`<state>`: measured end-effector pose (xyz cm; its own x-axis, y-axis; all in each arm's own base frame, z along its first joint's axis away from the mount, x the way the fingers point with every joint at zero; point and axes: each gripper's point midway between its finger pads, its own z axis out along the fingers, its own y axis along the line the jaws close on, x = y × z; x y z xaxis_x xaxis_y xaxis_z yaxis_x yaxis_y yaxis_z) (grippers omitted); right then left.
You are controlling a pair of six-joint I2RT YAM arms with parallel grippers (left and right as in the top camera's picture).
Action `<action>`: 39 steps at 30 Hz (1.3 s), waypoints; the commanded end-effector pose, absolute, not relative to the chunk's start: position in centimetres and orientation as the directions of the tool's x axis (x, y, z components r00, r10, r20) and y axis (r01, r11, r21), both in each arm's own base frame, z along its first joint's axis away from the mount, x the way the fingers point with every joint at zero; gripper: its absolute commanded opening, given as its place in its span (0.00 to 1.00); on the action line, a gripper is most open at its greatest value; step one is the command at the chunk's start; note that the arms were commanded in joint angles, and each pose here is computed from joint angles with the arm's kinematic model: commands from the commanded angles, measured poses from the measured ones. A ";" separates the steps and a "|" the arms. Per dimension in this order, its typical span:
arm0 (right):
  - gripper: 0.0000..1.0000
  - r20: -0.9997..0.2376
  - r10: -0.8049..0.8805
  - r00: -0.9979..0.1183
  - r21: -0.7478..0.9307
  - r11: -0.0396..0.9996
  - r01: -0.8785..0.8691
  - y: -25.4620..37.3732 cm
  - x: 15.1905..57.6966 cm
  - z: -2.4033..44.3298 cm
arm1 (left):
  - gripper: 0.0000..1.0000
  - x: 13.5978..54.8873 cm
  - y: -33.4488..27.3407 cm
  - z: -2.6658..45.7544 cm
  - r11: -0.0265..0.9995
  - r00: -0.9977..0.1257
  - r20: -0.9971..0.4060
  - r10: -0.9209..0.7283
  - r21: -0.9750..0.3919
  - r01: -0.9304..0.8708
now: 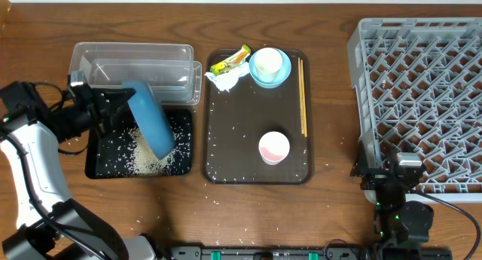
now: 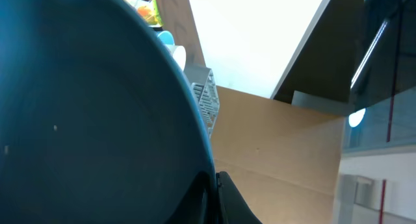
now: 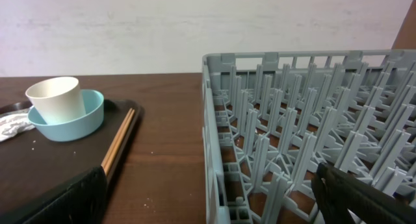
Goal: Sort waste into correct bins and load items into the dishwasher rack
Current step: 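Tilt the blue plate with the left gripper to pour rice onto black tray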
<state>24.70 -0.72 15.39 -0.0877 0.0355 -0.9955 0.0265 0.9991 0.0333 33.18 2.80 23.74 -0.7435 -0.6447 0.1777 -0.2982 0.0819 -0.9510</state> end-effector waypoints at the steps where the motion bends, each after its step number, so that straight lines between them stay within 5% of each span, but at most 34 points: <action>1: 0.99 -0.995 0.025 -0.093 0.022 0.999 0.029 -0.8 24.7 15.2 | 0.06 33.1 3.3 24.1 0.100 -0.744 0.132 -0.656 -0.961 -0.259; 14: 0.99 -0.995 0.025 -0.093 0.022 0.999 0.029 -0.8 24.7 15.2 | 0.06 31.9 2.4 25.0 0.042 -0.759 0.171 -0.628 -0.967 -0.253; 17: 0.99 -0.995 0.025 -0.093 0.022 0.999 0.029 -0.8 24.7 15.2 | 0.06 32.9 3.7 23.7 0.182 -0.757 0.036 -0.652 -0.962 -0.203; 24: 0.99 -0.995 0.025 -0.093 0.022 0.999 0.029 -0.8 24.7 15.2 | 0.06 32.2 2.6 24.8 0.120 -0.778 0.063 -0.625 -0.977 -0.176; 27: 0.99 -0.995 0.025 -0.093 0.022 0.999 0.029 -0.8 24.7 15.2 | 0.06 32.5 2.9 24.7 0.172 -0.783 -0.010 -0.621 -0.977 -0.124; 30: 0.99 -0.995 0.025 -0.093 0.022 0.999 0.029 -0.8 24.7 15.2 | 0.06 31.6 2.0 25.3 0.069 -0.783 0.109 -0.612 -0.979 -0.190; 36: 0.99 -0.995 0.025 -0.093 0.022 0.999 0.029 -0.8 24.7 15.2 | 0.06 31.1 1.2 27.0 0.017 -0.804 0.079 -0.589 -0.994 -0.110; 39: 0.99 -0.995 0.025 -0.093 0.022 0.999 0.029 -0.8 24.7 15.2 | 0.06 31.4 1.5 26.6 0.099 -0.807 -0.014 -0.590 -0.994 -0.055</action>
<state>24.70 -0.72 15.39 -0.0877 0.0355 -0.9955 0.0265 0.9991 0.0333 31.47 1.69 25.29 -0.7953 -0.5984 0.0973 -0.1669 0.0617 -0.9840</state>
